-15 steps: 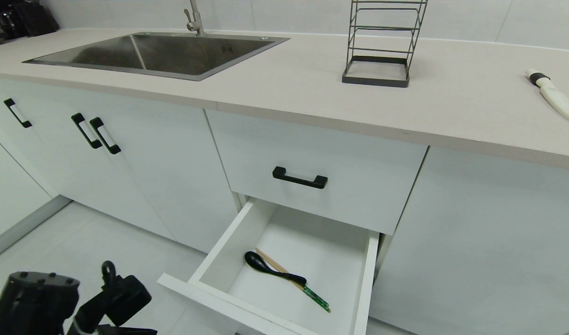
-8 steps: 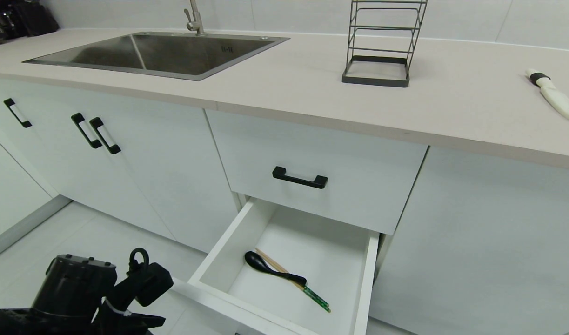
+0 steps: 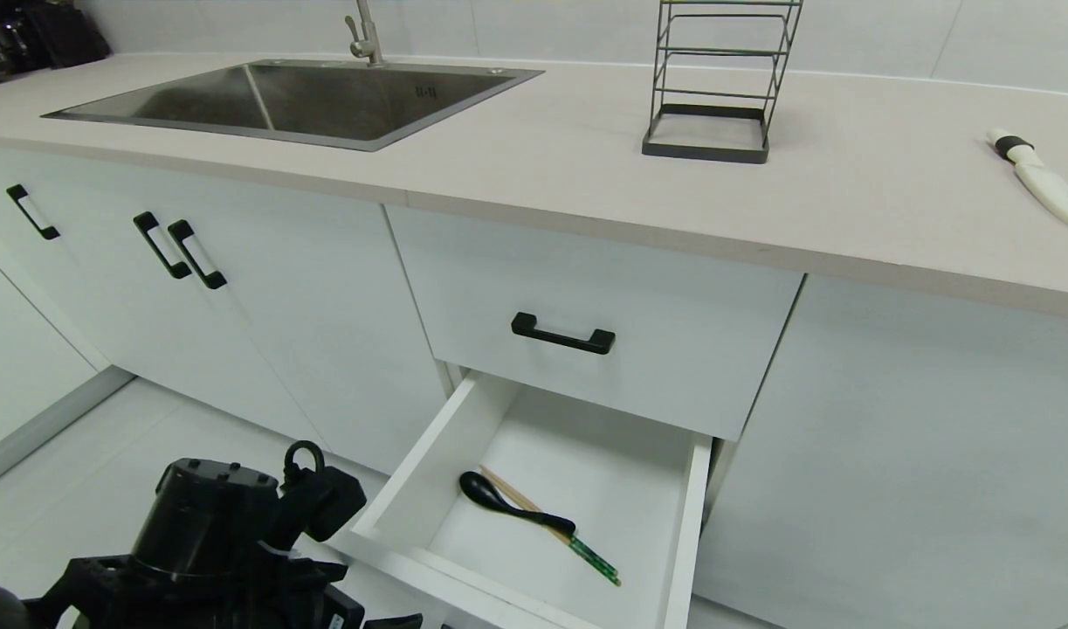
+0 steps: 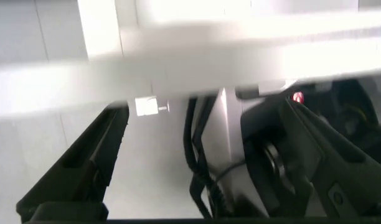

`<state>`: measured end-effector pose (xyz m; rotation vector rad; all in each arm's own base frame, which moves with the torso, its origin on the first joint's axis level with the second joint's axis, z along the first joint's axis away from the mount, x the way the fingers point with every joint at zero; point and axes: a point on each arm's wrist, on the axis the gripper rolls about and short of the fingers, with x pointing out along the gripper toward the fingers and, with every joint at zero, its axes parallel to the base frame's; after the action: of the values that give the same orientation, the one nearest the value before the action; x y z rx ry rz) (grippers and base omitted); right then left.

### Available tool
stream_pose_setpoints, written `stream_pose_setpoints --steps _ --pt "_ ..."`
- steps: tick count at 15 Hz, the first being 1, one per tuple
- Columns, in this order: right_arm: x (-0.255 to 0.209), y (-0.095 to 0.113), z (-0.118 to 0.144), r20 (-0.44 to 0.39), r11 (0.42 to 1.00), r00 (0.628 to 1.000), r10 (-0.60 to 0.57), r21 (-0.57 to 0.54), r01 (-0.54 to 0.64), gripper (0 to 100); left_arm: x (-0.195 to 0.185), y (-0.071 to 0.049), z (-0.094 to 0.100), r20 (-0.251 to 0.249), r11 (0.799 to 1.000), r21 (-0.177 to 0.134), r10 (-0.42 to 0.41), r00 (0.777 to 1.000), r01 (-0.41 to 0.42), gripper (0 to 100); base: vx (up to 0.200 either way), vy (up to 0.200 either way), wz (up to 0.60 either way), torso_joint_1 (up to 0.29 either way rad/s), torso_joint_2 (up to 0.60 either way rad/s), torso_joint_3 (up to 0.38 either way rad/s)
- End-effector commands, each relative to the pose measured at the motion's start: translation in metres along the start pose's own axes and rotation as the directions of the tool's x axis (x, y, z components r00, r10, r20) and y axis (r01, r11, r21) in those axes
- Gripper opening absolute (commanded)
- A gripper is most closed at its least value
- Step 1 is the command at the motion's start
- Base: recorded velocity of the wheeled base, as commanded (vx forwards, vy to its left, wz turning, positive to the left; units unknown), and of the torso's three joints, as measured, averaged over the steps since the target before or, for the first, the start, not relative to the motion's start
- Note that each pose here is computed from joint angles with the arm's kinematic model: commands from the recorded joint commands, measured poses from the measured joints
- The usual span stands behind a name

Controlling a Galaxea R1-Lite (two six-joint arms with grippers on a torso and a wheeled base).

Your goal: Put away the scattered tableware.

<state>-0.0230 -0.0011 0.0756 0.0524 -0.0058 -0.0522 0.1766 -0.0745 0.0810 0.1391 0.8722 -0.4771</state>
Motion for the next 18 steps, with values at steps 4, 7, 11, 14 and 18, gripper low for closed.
stream_pose_setpoints --steps 4,7,11,14,18 --pt "0.000 0.000 0.000 -0.001 1.000 1.000 0.000 0.000 0.000 100 0.008 0.001 0.006 0.038 1.000 0.005 0.014 0.999 -0.014 100 0.000 0.000 0.00 0.000 0.00 0.000" --pt "0.000 0.000 0.000 -0.001 1.000 1.000 0.000 0.000 0.000 100 0.017 0.002 0.011 0.081 1.000 0.009 0.014 0.997 -0.015 100 0.000 0.000 0.00 0.000 0.00 0.000" --pt "0.000 0.000 0.000 -0.003 1.000 1.000 0.000 0.000 0.000 100 0.030 0.004 0.019 0.151 1.000 0.016 0.015 0.988 -0.017 100 0.000 0.000 0.00 0.000 0.00 0.000" --pt "0.000 0.000 0.000 -0.001 1.000 1.000 0.000 0.000 0.000 100 0.041 0.005 0.026 0.208 0.999 0.024 0.015 0.978 -0.020 100 0.000 0.000 0.00 0.000 0.00 0.000" --pt "0.000 0.000 0.000 -0.003 1.000 1.000 0.000 0.000 0.000 100 0.046 0.006 0.034 0.267 0.999 0.036 0.016 0.964 -0.026 100 0.000 0.000 0.00 0.000 0.00 0.000"
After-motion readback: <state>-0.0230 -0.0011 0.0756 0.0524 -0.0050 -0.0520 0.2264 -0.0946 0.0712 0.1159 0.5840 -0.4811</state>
